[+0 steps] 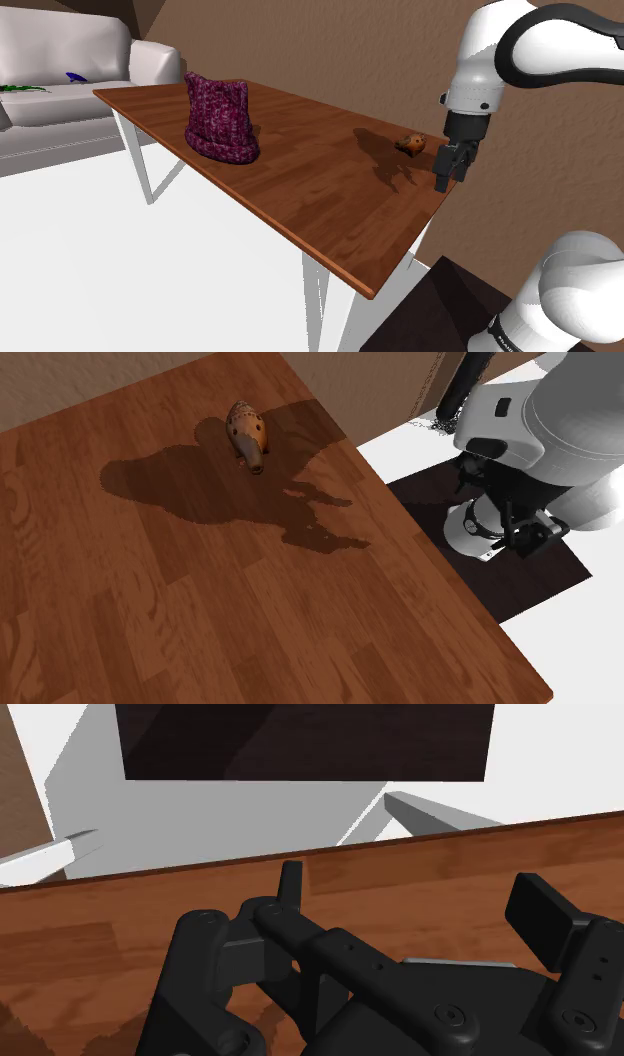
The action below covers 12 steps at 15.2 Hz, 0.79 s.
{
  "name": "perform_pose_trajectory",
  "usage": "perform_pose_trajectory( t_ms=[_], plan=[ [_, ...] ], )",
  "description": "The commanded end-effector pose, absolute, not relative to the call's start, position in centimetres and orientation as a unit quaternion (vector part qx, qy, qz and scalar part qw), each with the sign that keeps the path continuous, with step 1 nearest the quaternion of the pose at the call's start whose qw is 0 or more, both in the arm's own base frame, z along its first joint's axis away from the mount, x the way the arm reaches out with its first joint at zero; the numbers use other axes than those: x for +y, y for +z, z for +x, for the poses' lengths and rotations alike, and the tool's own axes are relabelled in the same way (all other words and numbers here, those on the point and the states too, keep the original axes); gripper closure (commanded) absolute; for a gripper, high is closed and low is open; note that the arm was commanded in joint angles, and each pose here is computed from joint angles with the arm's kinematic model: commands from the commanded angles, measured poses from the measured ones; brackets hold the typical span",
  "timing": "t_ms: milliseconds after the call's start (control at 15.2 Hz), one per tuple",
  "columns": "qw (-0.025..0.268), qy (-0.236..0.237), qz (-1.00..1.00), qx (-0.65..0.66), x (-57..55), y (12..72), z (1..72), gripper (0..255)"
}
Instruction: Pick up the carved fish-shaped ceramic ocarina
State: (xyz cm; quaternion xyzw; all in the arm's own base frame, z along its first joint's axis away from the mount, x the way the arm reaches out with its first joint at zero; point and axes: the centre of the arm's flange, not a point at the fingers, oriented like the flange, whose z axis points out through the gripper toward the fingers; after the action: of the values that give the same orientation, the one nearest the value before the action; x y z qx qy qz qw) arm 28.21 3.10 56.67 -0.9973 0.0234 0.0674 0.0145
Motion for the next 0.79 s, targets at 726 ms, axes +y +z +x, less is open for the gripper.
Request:
perform_pose_trajectory(
  t_ms=[726],
  plan=[
    [0.013, 0.042, -0.978, -0.204, -10.6, 55.9, 30.6, 0]
  ],
)
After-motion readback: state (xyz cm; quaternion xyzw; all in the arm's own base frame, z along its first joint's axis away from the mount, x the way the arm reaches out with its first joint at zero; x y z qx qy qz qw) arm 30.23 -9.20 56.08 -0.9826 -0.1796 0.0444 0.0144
